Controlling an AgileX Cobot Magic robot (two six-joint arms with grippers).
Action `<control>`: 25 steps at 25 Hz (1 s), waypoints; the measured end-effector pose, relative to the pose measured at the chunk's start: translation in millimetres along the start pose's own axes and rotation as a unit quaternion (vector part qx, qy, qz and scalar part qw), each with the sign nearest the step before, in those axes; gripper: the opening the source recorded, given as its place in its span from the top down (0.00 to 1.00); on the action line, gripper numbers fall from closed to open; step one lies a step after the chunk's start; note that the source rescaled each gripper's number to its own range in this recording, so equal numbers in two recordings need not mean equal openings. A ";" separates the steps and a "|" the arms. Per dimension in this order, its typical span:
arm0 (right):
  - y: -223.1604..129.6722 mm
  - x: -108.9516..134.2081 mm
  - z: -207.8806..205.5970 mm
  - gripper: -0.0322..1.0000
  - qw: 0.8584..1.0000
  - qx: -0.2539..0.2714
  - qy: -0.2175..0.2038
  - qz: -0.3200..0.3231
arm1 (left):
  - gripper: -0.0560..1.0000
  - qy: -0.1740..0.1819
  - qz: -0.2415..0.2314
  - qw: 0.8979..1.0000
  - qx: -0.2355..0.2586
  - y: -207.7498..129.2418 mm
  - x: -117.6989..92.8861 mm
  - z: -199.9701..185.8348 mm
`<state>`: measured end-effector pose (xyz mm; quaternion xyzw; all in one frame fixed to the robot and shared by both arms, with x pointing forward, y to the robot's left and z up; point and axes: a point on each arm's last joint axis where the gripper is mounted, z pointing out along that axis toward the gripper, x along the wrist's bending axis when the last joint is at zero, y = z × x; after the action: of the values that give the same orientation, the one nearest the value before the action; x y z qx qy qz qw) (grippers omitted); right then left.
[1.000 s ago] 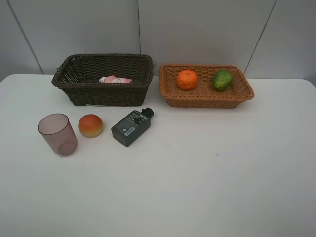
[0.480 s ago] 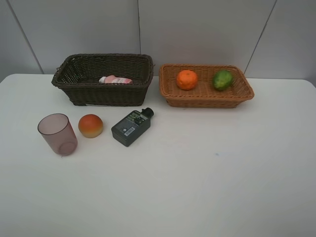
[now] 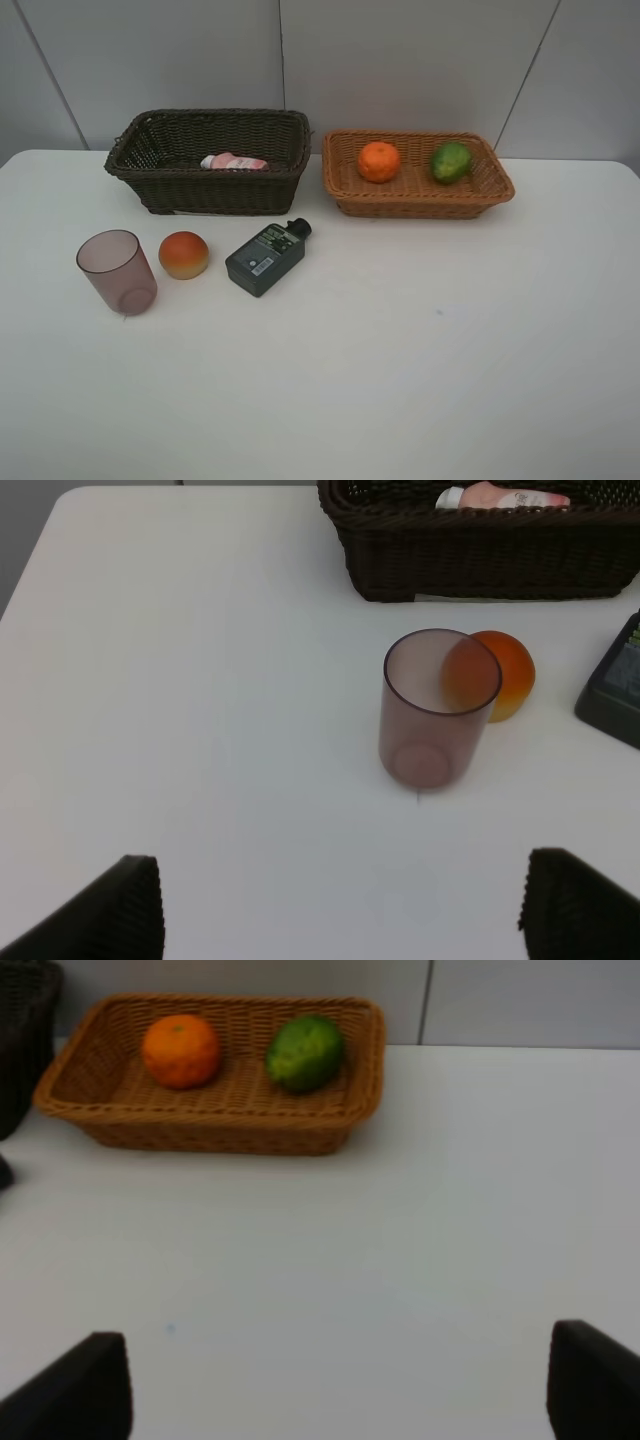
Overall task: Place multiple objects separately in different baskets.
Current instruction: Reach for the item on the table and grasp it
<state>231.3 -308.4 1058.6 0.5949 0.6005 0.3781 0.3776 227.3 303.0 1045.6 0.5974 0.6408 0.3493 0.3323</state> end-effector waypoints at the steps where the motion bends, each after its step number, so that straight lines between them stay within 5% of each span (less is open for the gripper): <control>1: -0.1 0.2 -0.2 0.20 1.000 0.000 -0.011 0.005 | 0.07 0.000 0.000 1.000 0.000 0.0 0.0 0.0; 7: -0.3 0.7 -0.6 0.20 0.999 0.000 -0.041 0.016 | 0.07 0.000 0.000 1.000 0.000 0.0 0.0 0.0; 25: -0.3 0.8 -0.6 0.20 0.999 0.000 -0.041 0.016 | 0.07 0.000 0.000 1.000 0.000 0.0 0.0 0.0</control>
<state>230.6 -307.6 1058.6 0.6192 0.5755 0.3591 0.3956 227.3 303.0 1045.6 0.5974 0.6408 0.3493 0.3323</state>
